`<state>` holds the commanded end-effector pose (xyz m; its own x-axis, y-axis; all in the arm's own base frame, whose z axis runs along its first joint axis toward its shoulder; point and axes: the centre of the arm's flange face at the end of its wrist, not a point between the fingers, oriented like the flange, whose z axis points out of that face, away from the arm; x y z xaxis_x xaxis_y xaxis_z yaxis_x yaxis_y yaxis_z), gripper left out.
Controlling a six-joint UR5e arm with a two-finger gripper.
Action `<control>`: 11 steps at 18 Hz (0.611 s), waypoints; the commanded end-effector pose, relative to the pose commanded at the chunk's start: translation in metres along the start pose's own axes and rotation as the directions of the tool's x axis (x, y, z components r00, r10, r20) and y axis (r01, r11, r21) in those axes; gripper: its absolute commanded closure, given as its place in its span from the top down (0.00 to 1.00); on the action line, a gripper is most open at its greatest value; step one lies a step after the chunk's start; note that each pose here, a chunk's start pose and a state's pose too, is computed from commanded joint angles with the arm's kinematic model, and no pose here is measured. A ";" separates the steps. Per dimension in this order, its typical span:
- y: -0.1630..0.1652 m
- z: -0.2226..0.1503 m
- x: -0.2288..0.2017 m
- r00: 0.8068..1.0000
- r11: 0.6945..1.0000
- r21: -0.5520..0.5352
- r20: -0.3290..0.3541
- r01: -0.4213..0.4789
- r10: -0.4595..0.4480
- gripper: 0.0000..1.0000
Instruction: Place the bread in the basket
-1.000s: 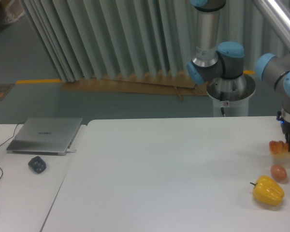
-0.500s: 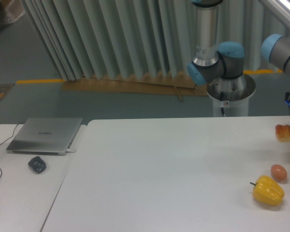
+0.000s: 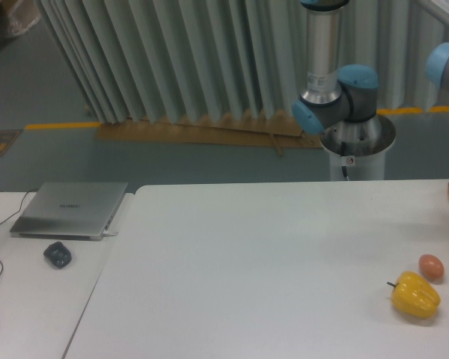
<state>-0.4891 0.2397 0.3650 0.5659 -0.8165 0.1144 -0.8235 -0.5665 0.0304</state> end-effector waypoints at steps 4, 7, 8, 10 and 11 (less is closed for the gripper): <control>0.037 -0.002 0.012 1.000 1.000 0.001 0.011 -0.028 0.028 0.27; 0.051 0.002 0.015 0.998 0.998 0.004 0.008 -0.059 0.059 0.27; 0.054 0.002 0.016 0.998 0.998 0.005 0.007 -0.067 0.067 0.27; 0.060 0.006 0.017 0.996 0.996 0.009 0.005 -0.086 0.086 0.27; 0.063 0.007 0.017 0.996 0.996 0.008 0.006 -0.092 0.092 0.27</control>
<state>-0.5308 0.1893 0.3619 0.4881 -0.8657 0.1112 -0.8717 -0.4900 0.0117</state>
